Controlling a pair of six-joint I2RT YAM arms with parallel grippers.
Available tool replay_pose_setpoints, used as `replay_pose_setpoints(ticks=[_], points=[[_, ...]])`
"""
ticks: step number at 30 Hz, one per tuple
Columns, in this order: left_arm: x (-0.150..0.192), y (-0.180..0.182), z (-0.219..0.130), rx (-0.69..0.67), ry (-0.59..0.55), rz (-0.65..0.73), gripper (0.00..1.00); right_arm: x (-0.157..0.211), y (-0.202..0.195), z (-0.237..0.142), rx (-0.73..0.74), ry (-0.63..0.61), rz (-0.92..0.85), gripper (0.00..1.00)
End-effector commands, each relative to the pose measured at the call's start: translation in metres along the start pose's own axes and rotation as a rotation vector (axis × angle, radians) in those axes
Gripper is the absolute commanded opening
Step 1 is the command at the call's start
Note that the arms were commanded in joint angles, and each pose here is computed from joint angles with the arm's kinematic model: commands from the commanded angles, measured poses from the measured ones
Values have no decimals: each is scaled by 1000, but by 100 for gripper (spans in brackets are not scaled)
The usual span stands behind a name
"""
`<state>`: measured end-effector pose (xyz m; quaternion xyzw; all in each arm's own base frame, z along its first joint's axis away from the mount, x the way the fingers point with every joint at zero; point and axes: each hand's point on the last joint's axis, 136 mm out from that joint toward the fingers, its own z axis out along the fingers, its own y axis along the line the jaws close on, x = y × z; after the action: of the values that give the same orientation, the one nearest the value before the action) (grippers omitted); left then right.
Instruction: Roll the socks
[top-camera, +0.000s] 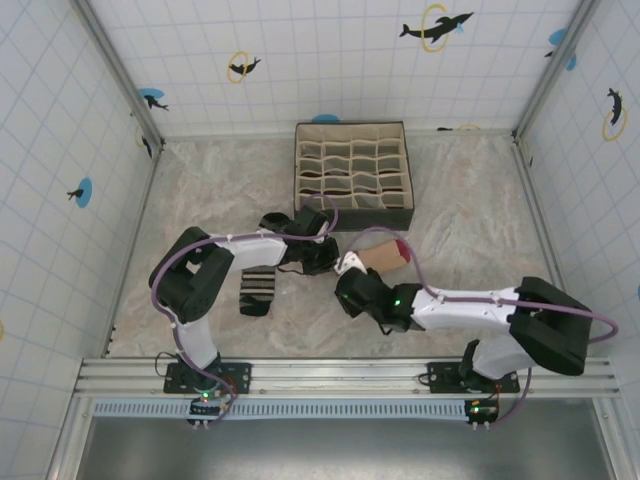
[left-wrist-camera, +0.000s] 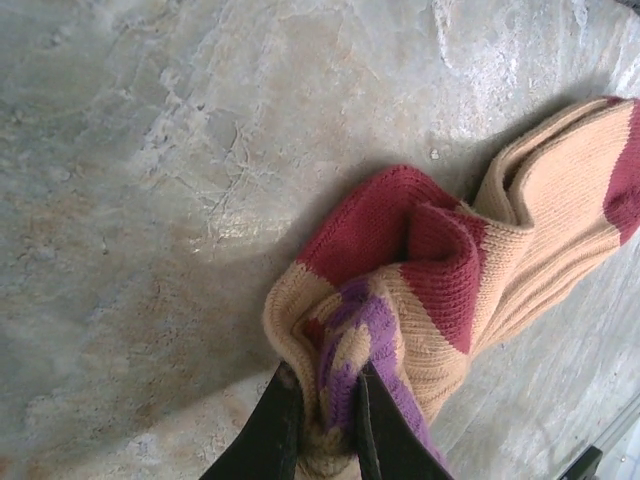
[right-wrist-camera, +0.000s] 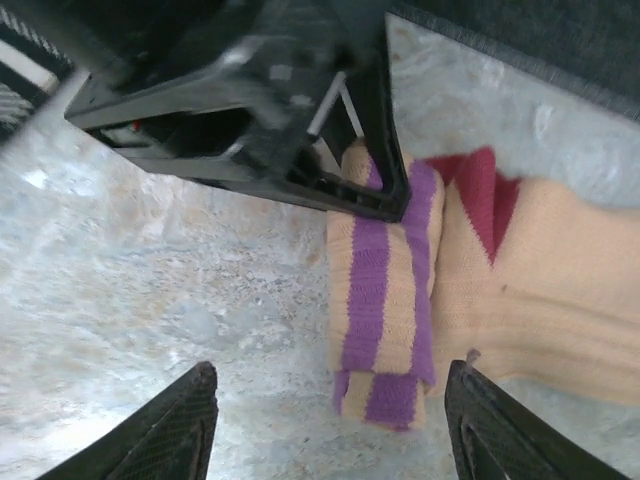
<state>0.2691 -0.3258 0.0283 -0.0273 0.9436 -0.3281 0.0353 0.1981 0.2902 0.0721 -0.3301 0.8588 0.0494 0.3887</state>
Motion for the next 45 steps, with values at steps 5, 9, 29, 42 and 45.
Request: replay_pose_setpoints(ticks=[5,9,29,42,45], points=[[11,11,-5,-42,65,-7,0,-9,-3,7,366,-19,-396,60],[13,13,-6,-48,74,-6,0,1,3,20,393,21,-459,59],[18,16,-12,-51,72,6,15,45,-12,52,380,131,-409,8],[9,17,-25,-8,12,-38,66,88,-12,53,127,219,-132,0],[5,12,-30,24,-27,-34,67,91,-10,52,55,225,-44,0]])
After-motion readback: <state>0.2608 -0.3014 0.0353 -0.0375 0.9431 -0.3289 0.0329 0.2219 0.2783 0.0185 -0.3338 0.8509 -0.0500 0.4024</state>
